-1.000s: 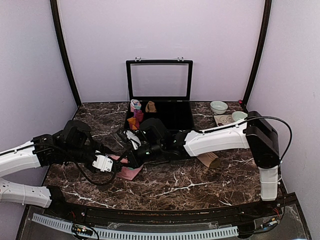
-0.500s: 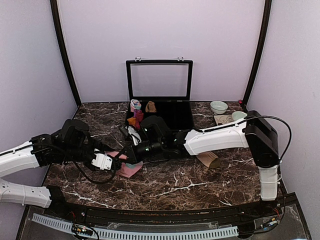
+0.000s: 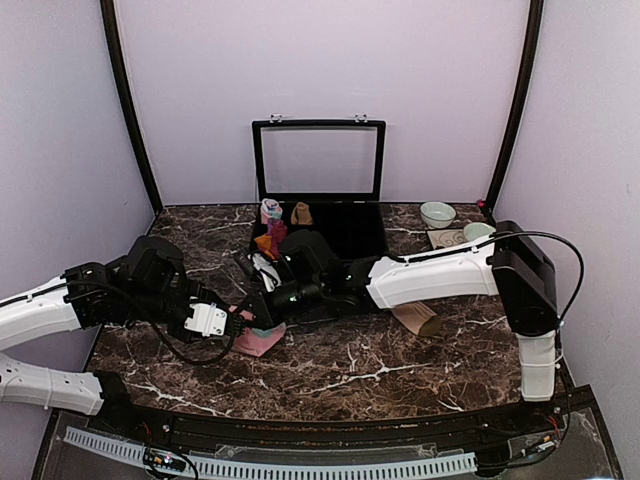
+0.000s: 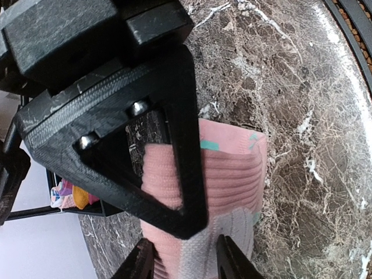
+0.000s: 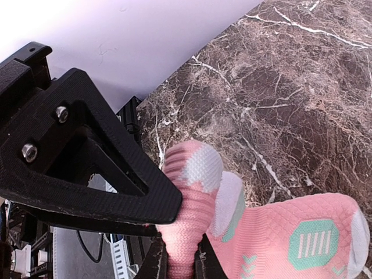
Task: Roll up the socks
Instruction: Pass from the right arm to the left
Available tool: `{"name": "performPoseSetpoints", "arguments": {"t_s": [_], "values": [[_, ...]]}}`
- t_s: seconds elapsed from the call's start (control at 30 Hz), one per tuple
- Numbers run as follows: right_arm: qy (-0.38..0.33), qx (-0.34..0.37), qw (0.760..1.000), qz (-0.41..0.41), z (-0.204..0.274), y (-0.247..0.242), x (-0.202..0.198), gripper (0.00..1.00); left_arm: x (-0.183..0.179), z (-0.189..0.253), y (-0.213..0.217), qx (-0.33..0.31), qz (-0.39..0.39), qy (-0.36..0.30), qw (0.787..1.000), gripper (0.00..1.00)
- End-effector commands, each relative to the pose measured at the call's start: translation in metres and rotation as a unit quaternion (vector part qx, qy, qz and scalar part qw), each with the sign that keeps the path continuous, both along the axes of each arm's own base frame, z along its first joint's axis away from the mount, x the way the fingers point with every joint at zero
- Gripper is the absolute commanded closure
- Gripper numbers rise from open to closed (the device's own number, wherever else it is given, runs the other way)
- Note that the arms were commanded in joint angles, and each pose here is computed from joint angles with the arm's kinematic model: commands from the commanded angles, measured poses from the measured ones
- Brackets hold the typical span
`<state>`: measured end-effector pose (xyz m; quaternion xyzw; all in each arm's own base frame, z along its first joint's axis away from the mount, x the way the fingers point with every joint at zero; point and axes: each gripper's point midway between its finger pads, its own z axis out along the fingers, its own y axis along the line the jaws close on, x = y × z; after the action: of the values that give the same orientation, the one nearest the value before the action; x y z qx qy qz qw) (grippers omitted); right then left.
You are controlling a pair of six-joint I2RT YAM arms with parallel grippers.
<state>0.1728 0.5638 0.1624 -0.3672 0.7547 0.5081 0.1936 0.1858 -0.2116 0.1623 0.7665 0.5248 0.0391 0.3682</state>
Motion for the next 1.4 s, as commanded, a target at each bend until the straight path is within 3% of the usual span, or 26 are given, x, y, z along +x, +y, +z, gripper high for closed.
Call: {"name": "performPoseSetpoints", "arguments": {"t_s": [0.0,0.27,0.47,0.8,1.13,1.27,1.37], "values": [[-0.017,0.052,0.998,0.01,0.041,0.006,-0.004,1.0,0.017,-0.001,0.004,0.01,0.033,-0.028,0.999,0.62],[0.0,0.056,0.998,0.01,0.042,0.008,-0.006,1.0,0.038,0.018,-0.002,0.005,0.038,-0.096,0.995,0.56],[0.034,0.089,0.995,0.002,0.051,0.008,-0.002,1.0,0.031,0.015,-0.001,0.014,0.006,-0.108,0.994,0.62],[0.062,0.123,0.99,0.022,0.067,0.014,-0.005,1.0,0.034,0.016,-0.002,0.017,-0.005,-0.138,0.99,0.58],[0.105,0.158,0.981,0.042,0.076,0.018,-0.012,1.0,0.052,0.028,-0.003,0.017,0.0,-0.222,0.975,0.6],[0.113,0.151,0.981,0.042,0.073,0.02,-0.012,1.0,0.061,0.041,-0.007,0.009,0.009,-0.248,0.969,0.66],[0.117,0.148,0.981,0.041,0.071,0.02,-0.012,1.0,0.065,0.051,-0.009,0.004,0.013,-0.263,0.965,0.78]]}}
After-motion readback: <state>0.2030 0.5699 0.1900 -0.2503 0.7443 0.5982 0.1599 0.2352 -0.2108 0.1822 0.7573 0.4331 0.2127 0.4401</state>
